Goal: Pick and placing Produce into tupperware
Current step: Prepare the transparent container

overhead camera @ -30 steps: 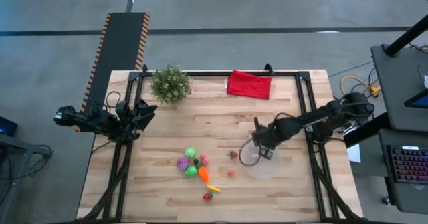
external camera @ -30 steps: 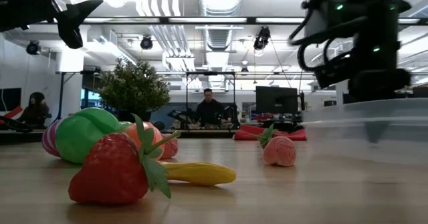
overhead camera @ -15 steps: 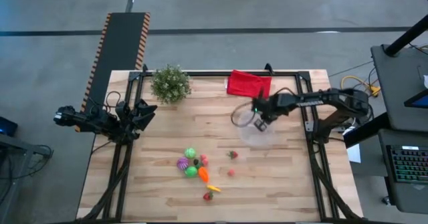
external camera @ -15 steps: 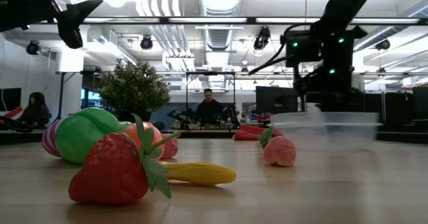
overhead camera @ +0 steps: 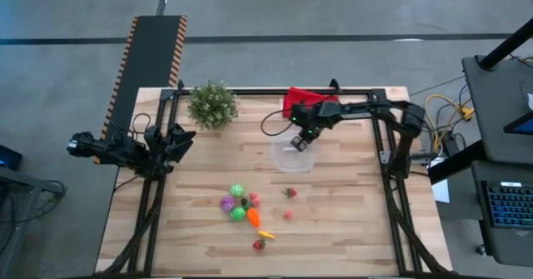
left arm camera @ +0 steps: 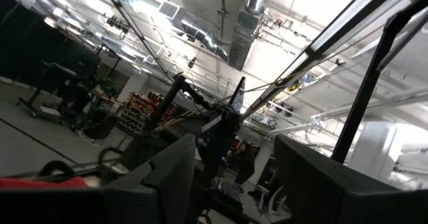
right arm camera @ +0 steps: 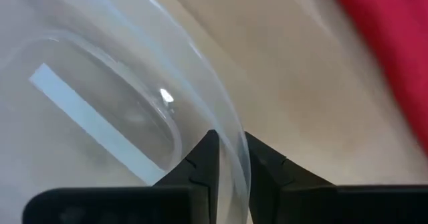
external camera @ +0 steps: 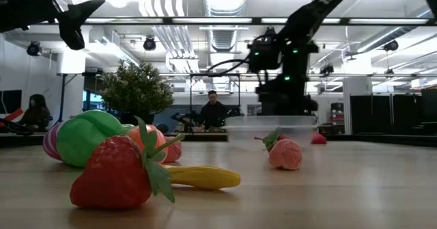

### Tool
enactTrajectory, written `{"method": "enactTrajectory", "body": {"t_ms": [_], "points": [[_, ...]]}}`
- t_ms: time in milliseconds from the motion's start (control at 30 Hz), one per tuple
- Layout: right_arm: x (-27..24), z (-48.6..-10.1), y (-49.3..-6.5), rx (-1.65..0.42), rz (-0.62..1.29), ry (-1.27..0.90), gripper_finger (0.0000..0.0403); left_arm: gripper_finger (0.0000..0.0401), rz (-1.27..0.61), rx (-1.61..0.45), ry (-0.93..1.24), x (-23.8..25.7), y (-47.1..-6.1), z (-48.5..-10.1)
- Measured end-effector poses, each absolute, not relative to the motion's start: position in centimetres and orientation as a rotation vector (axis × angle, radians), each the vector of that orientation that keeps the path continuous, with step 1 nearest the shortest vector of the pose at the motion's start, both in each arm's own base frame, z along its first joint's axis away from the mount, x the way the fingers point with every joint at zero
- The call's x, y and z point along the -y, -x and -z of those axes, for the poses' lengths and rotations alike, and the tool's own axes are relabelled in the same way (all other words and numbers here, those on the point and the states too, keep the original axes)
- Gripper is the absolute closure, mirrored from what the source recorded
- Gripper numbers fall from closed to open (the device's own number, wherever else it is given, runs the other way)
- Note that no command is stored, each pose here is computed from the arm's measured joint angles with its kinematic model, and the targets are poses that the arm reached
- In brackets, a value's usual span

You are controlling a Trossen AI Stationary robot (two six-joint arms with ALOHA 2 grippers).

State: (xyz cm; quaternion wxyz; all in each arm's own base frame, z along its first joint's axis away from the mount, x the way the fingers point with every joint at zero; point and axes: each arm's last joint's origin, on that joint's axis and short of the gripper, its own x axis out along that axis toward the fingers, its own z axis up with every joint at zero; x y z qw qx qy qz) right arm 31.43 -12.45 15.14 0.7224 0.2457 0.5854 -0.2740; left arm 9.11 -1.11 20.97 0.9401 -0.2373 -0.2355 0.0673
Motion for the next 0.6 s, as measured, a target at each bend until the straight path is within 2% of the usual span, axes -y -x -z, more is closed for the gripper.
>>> {"method": "enactTrajectory", "body": {"t_ms": [267,600], "points": [[13.1,-15.9,-36.4,-1.263,0.548,-0.525,0.0356,0.0209,-0.132,0.480,0.502,1.1,-9.1,-21.0],[11.4,-16.8,-36.5,-1.284,0.536,-0.518,0.0355,0.0209,-0.134,0.472,0.499,1.1,-9.2,-20.9]]}}
